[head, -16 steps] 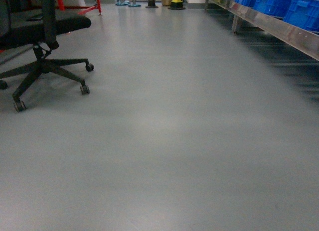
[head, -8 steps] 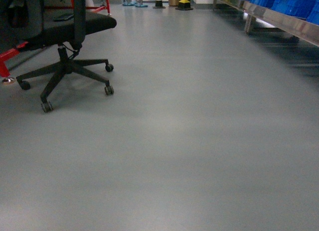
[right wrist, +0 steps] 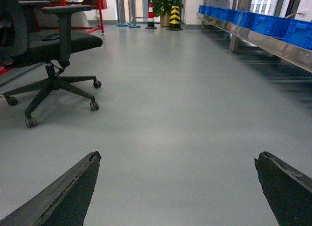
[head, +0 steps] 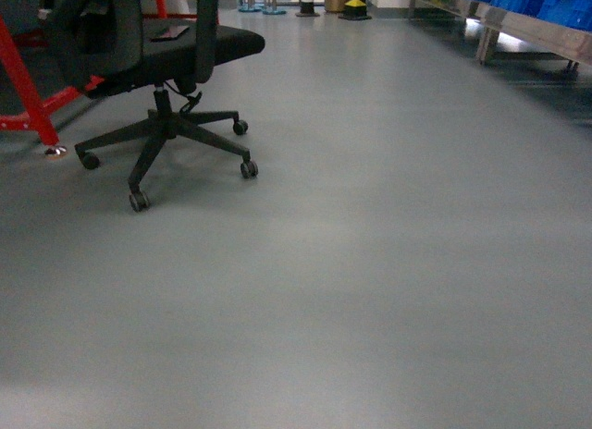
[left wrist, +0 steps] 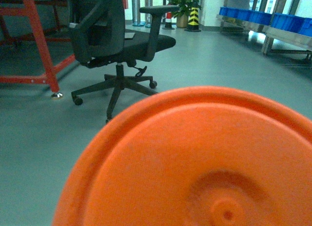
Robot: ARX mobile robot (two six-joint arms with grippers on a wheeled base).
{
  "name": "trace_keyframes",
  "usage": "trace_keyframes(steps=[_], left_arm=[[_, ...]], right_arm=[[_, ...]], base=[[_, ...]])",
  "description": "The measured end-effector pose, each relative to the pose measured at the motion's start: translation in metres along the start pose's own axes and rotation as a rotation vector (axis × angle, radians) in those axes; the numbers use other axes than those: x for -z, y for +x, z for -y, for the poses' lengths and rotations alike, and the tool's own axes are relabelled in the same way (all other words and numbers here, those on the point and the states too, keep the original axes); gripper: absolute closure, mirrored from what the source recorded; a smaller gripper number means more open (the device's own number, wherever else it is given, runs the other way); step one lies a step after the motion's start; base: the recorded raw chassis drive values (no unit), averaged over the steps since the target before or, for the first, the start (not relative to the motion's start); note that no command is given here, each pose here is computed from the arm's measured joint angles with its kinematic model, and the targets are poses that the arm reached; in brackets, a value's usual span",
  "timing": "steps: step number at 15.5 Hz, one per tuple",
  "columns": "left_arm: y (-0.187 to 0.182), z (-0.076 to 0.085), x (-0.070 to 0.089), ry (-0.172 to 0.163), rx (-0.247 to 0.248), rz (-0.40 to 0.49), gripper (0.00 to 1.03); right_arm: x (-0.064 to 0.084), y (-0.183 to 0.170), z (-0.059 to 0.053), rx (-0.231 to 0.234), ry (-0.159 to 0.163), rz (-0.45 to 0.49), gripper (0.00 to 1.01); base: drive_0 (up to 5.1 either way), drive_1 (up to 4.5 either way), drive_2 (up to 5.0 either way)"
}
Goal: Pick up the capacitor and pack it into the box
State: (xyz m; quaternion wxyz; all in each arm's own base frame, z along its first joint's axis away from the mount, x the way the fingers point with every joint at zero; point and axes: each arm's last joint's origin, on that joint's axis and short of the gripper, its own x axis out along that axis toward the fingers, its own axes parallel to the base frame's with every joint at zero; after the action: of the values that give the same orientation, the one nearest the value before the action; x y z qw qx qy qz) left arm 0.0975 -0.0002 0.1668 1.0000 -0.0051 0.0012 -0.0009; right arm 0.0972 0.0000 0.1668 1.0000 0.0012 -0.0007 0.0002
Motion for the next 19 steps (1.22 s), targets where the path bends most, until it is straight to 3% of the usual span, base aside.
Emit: trace_keyframes(steps=[19], left_arm=[[0.0, 0.0, 0.0, 0.0, 0.0, 0.0, 0.6]], right_arm=[[0.0001, 0.0, 0.0, 0.0, 0.0, -0.001, 0.03]], base=[[-5.0, 2.43, 2.4]])
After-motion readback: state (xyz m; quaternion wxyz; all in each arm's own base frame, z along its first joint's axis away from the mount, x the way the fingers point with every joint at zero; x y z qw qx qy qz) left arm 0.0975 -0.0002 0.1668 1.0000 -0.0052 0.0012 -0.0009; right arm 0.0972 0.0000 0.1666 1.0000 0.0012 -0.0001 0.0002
